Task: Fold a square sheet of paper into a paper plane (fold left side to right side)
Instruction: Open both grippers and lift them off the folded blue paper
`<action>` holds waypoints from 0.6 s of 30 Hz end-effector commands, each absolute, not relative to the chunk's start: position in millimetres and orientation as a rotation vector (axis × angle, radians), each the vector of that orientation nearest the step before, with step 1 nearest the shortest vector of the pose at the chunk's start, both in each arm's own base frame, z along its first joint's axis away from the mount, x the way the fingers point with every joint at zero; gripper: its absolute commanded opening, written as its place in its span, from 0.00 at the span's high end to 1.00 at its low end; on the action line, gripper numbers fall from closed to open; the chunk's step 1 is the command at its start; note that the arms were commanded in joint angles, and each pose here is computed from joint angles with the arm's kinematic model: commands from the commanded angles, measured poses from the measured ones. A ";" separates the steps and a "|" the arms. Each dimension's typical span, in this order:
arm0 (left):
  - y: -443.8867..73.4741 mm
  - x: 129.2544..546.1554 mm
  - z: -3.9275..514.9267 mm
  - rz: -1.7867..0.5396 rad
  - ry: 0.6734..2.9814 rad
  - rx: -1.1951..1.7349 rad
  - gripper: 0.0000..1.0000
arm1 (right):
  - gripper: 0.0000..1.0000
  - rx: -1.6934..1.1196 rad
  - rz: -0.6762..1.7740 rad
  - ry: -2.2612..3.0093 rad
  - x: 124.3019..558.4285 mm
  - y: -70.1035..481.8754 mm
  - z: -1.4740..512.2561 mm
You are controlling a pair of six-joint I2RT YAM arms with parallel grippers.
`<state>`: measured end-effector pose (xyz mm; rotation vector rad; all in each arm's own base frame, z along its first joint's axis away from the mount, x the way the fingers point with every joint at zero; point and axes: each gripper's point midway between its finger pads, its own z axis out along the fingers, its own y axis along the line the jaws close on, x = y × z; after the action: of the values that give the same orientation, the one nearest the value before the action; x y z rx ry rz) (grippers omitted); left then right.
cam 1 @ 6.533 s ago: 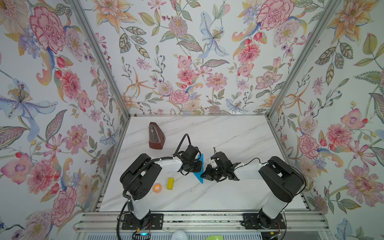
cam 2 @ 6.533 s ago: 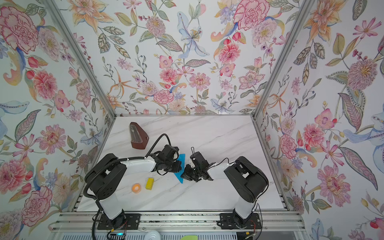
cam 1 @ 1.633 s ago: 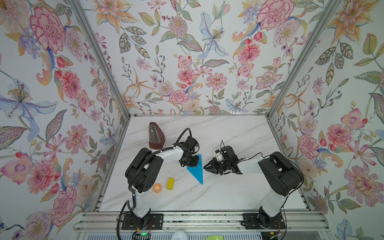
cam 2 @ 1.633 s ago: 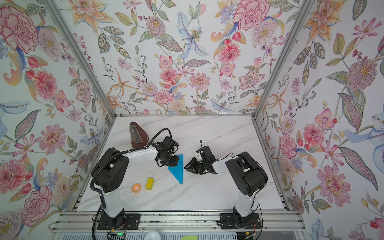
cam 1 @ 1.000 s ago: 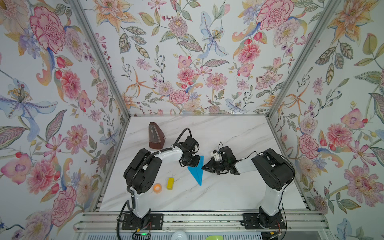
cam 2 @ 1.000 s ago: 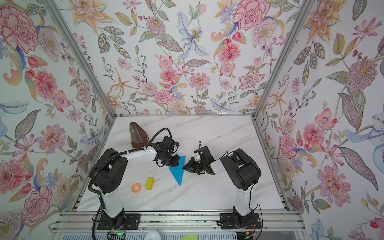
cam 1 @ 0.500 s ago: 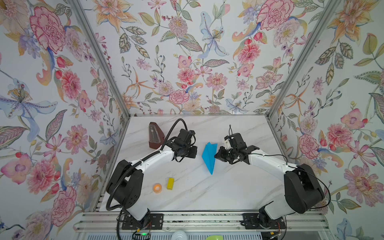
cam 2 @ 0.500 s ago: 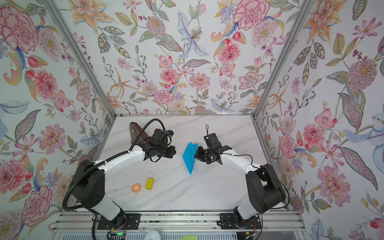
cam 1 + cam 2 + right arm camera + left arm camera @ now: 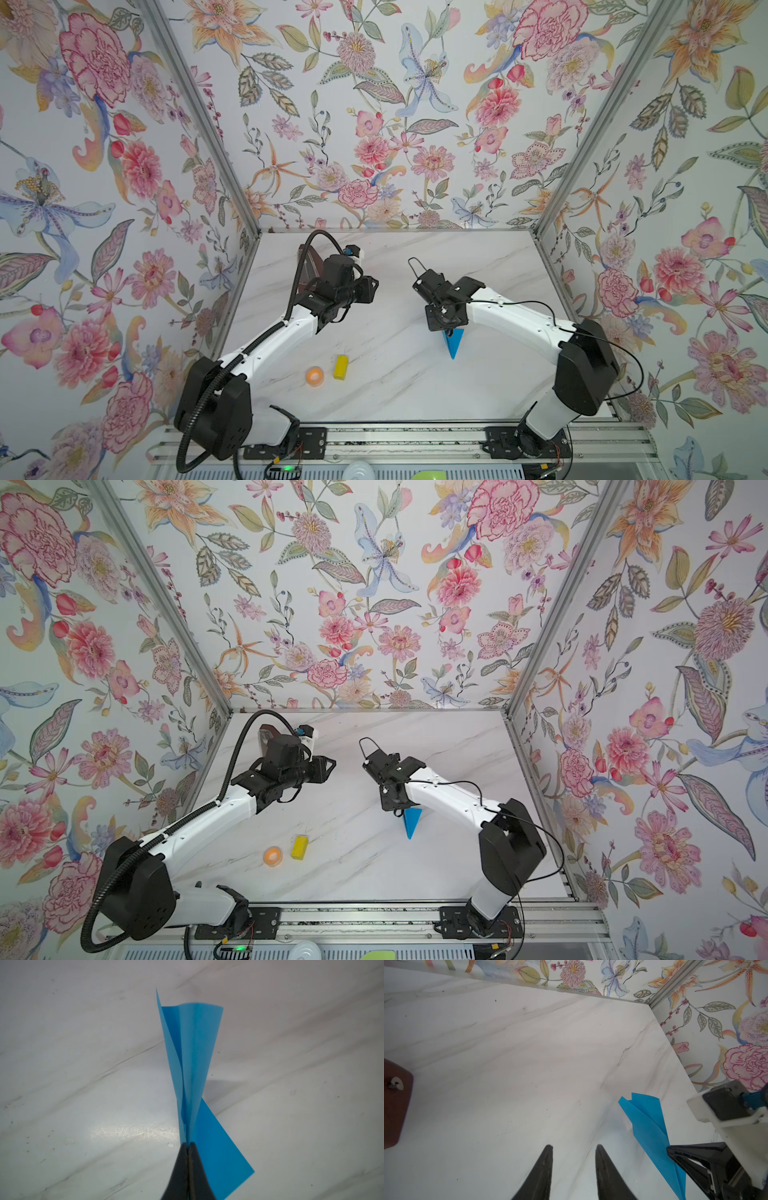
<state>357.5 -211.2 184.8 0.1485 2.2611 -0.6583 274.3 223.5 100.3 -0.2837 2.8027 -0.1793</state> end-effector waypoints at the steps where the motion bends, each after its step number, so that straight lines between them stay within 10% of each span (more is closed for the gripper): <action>1: -210.4 355.5 193.6 -0.756 2.208 0.094 0.60 | 0.79 -0.358 -0.171 2.861 258.1 256.3 87.2; 18: -282.1 308.3 137.1 -0.995 2.368 0.243 0.62 | 0.70 -0.094 0.566 2.821 253.4 247.5 121.0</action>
<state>321.7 -261.6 145.5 0.2168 2.3463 -0.9178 256.1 258.6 122.0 -0.1642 2.8186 0.4755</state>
